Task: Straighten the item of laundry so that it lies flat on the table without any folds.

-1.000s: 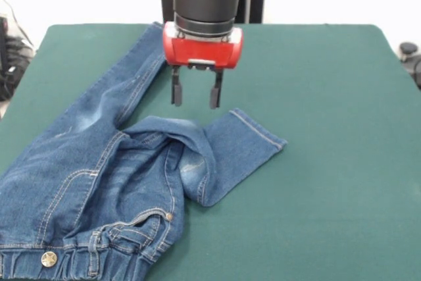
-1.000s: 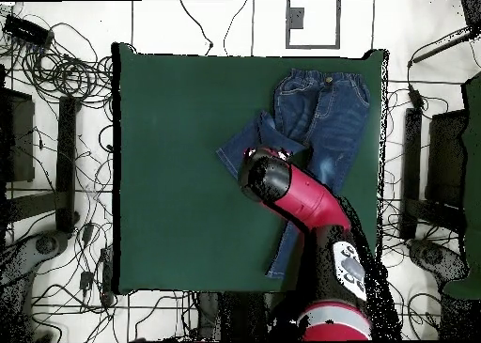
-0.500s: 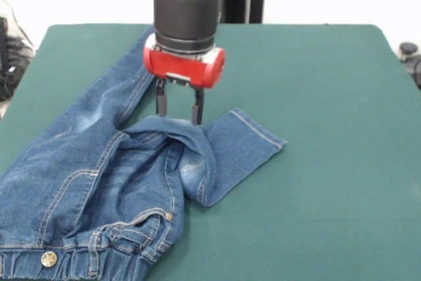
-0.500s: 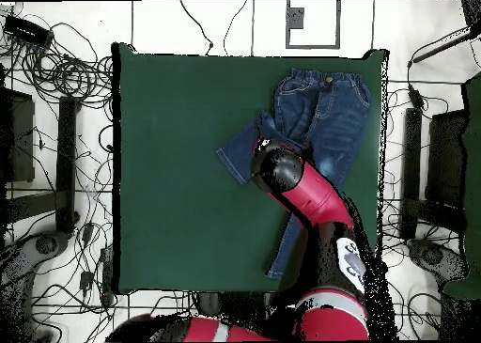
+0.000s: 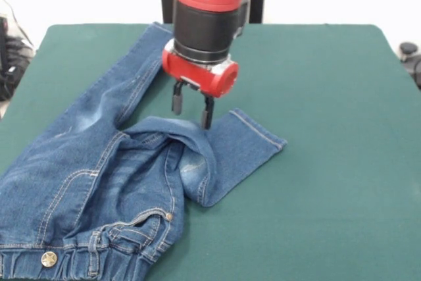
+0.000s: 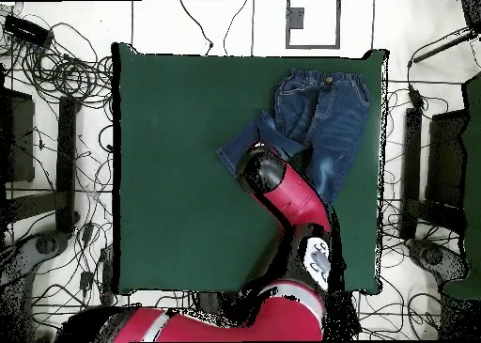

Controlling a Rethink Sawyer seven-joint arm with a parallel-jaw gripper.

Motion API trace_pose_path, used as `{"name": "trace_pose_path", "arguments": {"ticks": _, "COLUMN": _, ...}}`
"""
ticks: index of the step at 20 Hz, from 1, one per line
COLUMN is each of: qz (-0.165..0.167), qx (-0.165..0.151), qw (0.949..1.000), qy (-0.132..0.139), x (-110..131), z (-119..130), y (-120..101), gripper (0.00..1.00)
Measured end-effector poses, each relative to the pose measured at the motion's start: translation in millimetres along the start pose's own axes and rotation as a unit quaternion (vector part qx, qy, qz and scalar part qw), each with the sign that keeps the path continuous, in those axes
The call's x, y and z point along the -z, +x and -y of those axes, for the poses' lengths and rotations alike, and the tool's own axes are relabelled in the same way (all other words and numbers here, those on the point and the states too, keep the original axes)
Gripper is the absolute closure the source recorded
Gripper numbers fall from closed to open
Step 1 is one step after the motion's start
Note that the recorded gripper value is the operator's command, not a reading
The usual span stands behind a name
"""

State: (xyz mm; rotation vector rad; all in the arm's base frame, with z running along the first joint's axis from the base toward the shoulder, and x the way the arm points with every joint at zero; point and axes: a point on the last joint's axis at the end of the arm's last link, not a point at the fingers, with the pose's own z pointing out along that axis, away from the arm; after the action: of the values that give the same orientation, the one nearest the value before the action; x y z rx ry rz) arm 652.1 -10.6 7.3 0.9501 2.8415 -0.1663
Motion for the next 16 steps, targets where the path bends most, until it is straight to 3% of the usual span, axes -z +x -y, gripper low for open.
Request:
{"name": "trace_pose_path", "arguments": {"ticks": 10, "qz": 0.017, "qx": -0.063, "qw": 0.9978, "qy": 0.008, "x": 15, "z": -25, "y": 18, "gripper": 0.0}}
{"name": "trace_pose_path", "arguments": {"ticks": 16, "qz": 0.025, "qx": -0.085, "qw": 0.996, "qy": 0.011, "x": 8, "z": -18, "y": 14, "gripper": 0.0}}
